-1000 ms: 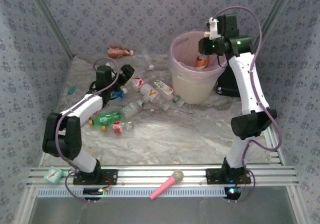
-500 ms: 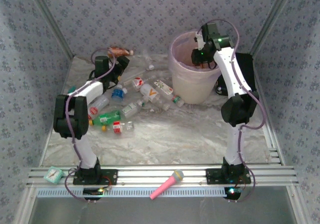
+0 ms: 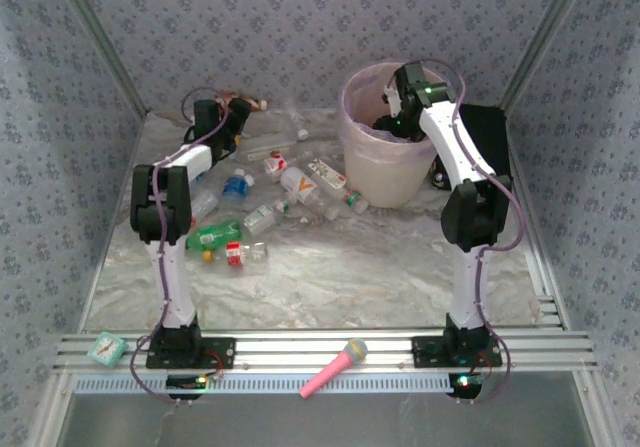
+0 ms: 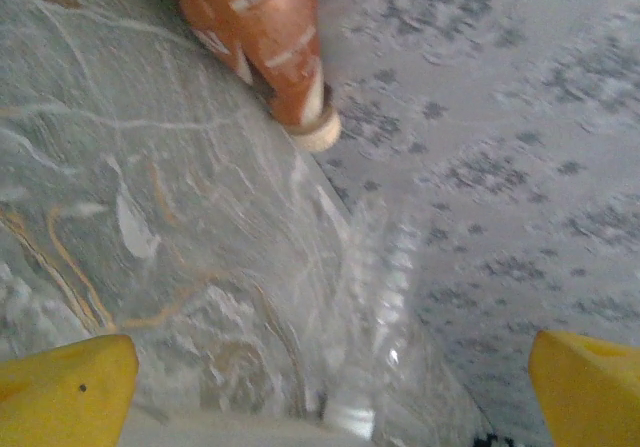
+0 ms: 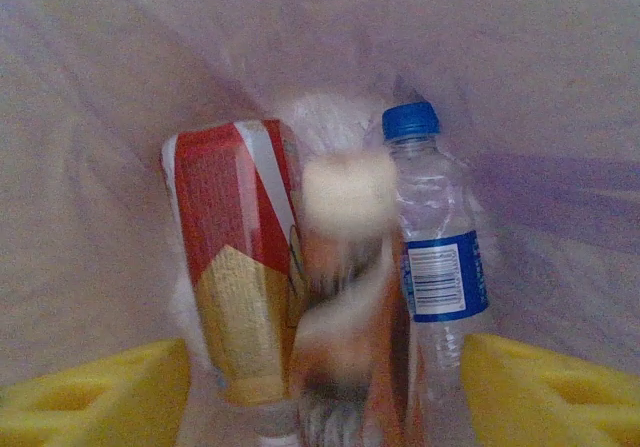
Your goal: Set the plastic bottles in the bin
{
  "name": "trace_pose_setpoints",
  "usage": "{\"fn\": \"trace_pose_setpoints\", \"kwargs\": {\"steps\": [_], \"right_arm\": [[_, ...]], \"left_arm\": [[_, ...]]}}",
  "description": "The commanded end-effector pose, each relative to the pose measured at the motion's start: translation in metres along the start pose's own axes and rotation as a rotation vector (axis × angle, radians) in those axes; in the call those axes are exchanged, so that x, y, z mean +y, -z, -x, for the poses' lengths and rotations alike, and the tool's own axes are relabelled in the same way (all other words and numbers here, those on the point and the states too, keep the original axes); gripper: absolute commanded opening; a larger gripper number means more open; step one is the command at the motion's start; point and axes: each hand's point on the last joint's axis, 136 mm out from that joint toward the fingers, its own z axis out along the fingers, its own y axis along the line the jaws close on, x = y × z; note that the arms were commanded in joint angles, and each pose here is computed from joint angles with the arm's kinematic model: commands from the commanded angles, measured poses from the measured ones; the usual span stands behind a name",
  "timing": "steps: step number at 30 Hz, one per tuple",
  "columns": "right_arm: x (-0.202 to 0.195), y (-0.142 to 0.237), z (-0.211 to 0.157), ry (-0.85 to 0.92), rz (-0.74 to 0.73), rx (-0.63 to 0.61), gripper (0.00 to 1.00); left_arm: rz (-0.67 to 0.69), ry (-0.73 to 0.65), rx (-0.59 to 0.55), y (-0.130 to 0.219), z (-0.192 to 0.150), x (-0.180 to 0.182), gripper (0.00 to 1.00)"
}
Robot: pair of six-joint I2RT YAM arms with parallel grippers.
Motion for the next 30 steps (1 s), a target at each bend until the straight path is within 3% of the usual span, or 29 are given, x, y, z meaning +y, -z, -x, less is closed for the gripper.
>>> {"fn": "trace_pose_setpoints", "kwargs": {"steps": [1, 16, 26, 30], "right_arm": [[0.001, 0.027, 0.007, 0.011, 0.008, -0.063, 0.76], [-0.003, 0.036, 0.001, 0.013, -0.004, -0.096, 0.77], [-0.004, 0.049, 0.001, 0.009, -0.018, -0.135, 0.77], [-0.003, 0.06, 0.003, 0.008, -0.024, -0.169, 0.77]], "left_arm": [[0.042, 0.036, -0.098, -0.013, 0.027, 0.013, 1.0], [0.101, 0.085, -0.227, -0.056, 0.095, 0.03, 0.95], [0.072, 0.111, -0.212, -0.104, 0.105, 0.035, 0.91], [0.08, 0.148, -0.213, -0.115, 0.1, 0.053, 0.84]]}}
